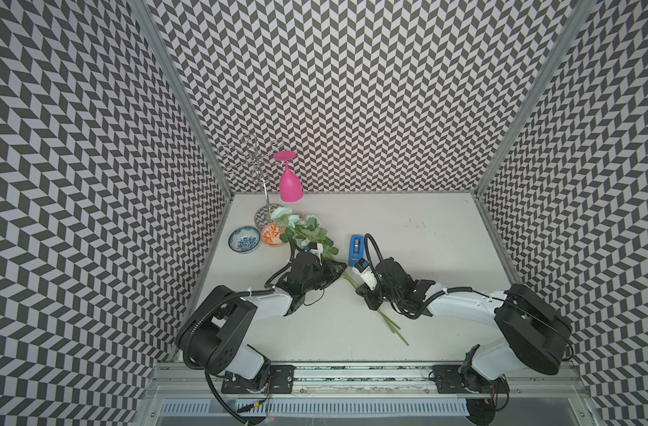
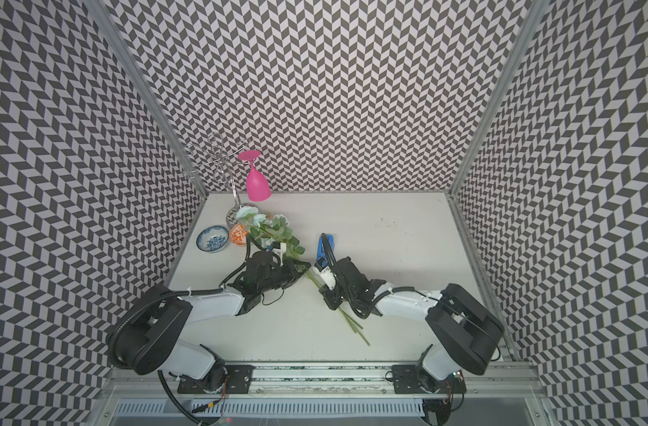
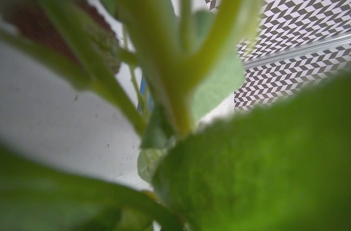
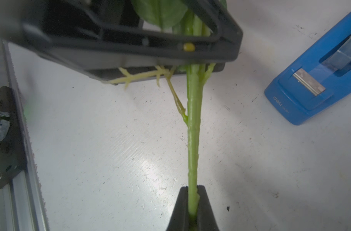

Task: Wrap bouquets with tape
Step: Gather the flowers at the center of the board.

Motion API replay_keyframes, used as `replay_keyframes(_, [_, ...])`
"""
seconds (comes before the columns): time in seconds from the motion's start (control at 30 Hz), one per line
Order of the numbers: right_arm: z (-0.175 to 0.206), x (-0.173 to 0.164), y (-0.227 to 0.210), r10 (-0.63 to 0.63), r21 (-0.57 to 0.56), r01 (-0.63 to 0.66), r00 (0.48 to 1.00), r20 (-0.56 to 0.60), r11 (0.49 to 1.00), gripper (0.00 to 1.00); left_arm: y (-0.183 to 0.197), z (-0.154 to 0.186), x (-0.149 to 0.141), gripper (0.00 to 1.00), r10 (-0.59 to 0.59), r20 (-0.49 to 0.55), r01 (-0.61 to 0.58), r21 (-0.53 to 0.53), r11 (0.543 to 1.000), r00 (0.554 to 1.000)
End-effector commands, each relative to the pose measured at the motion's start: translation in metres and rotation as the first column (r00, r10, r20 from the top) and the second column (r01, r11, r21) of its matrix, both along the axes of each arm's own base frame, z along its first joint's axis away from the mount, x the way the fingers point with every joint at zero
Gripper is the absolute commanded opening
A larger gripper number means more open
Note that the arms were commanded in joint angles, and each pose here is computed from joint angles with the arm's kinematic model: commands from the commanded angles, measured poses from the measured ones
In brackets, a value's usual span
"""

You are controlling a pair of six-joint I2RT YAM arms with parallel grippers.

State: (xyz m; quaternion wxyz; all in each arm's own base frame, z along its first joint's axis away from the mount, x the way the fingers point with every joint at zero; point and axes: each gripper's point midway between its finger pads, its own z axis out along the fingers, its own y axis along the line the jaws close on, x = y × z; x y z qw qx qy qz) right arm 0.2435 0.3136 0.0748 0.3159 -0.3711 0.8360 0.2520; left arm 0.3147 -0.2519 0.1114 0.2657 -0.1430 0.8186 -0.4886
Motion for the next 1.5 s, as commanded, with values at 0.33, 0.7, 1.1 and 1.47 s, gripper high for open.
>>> replay_keyframes(0.33, [0.055,0.013,0.014,0.0,0.063,-0.008,0.993,0.117,0.998,0.49,0.021,0.046,0.005,0.01,0.078,0.114,-0.073,-0.05,0.996,0.99])
replay_keyframes(0.7, [0.047,0.026,0.031,0.004,0.01,-0.006,0.99,0.14,1.0,0.38,0.048,0.063,-0.007,0.0,0.216,0.119,-0.202,-0.119,0.972,0.969])
replay_keyframes(1.1, [0.059,0.041,0.033,0.041,-0.037,-0.032,0.958,0.285,0.999,0.0,0.065,0.061,-0.035,0.31,0.254,0.08,-0.232,-0.216,0.949,0.964])
replay_keyframes(1.47, [0.057,-0.003,0.046,0.411,-0.105,-0.407,0.81,0.418,0.908,0.0,0.064,0.057,-0.047,0.62,0.234,0.069,-0.208,-0.266,0.941,0.97])
